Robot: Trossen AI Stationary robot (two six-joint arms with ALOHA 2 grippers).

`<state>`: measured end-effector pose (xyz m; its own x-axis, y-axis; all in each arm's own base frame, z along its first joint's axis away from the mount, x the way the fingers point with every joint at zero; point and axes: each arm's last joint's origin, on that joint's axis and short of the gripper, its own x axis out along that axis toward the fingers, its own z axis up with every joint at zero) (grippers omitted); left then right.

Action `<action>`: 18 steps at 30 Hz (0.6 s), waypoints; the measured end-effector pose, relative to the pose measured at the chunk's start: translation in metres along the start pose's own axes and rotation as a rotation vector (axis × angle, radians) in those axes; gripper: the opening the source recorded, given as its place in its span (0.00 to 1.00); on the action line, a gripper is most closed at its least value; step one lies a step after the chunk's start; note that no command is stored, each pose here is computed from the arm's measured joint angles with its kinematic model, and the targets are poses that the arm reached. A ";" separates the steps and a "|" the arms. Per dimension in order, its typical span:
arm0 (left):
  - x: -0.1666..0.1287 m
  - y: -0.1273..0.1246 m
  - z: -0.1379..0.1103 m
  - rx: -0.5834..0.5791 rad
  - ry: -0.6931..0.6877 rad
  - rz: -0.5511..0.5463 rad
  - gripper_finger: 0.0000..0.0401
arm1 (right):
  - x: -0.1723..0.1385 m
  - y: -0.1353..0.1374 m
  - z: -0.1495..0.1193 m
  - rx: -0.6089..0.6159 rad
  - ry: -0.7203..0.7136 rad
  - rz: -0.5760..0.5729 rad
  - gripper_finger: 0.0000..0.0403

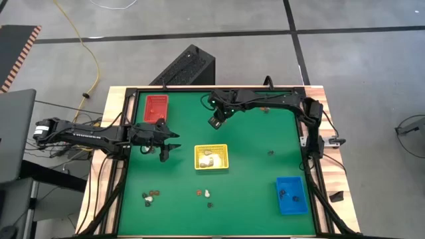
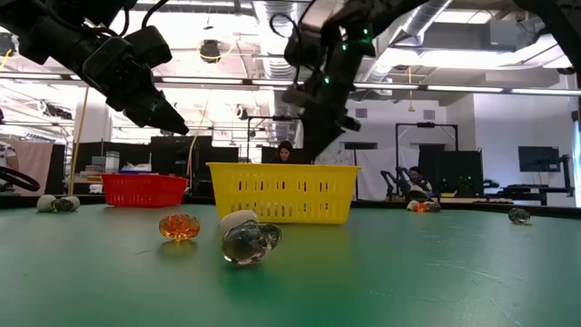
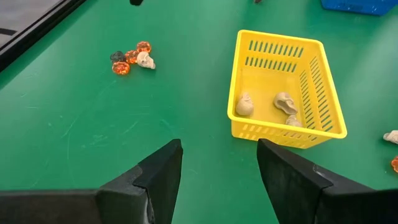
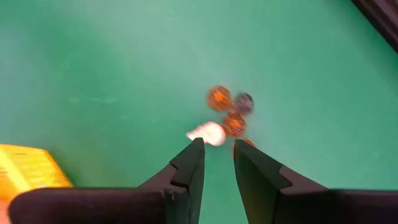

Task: Sort Halloween decoration
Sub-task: Put the orange pumpkin toy into the red bin

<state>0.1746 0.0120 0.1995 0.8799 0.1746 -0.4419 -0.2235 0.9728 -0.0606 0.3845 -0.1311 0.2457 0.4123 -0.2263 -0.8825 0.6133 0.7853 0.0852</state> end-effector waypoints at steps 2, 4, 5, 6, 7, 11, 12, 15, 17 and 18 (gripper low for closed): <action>0.000 0.000 0.000 0.000 0.000 0.000 0.49 | 0.006 -0.007 -0.005 0.011 0.030 -0.019 0.33; 0.000 0.000 0.000 -0.001 0.000 0.000 0.49 | 0.011 -0.013 -0.007 0.023 0.036 -0.027 0.37; 0.000 0.000 0.000 -0.001 0.000 0.000 0.49 | 0.015 -0.016 -0.008 0.030 0.032 -0.030 0.40; 0.000 0.000 0.000 -0.001 0.000 0.000 0.49 | 0.019 -0.020 -0.010 0.041 0.032 -0.033 0.42; 0.000 0.000 0.000 -0.001 0.000 0.000 0.49 | 0.022 -0.023 -0.013 0.051 0.040 -0.038 0.44; 0.000 0.000 0.000 -0.002 -0.001 0.002 0.49 | 0.030 -0.029 -0.017 0.076 0.028 -0.040 0.50; 0.000 0.000 0.000 -0.002 -0.001 0.002 0.49 | 0.033 -0.029 -0.018 0.078 0.022 -0.037 0.50; 0.000 0.000 0.000 -0.002 -0.001 0.002 0.49 | 0.040 -0.029 -0.025 0.082 0.029 -0.039 0.51; 0.000 0.000 0.000 -0.002 -0.001 0.003 0.49 | 0.043 -0.029 -0.027 0.098 0.009 -0.030 0.51; 0.000 0.000 0.000 -0.002 -0.001 0.003 0.49 | 0.044 -0.029 -0.027 0.100 0.002 -0.025 0.51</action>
<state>0.1747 0.0121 0.1996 0.8797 0.1777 -0.4410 -0.2268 0.9721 -0.0608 0.3667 -0.1483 0.1914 0.3943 -0.2440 -0.8860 0.6876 0.7179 0.1083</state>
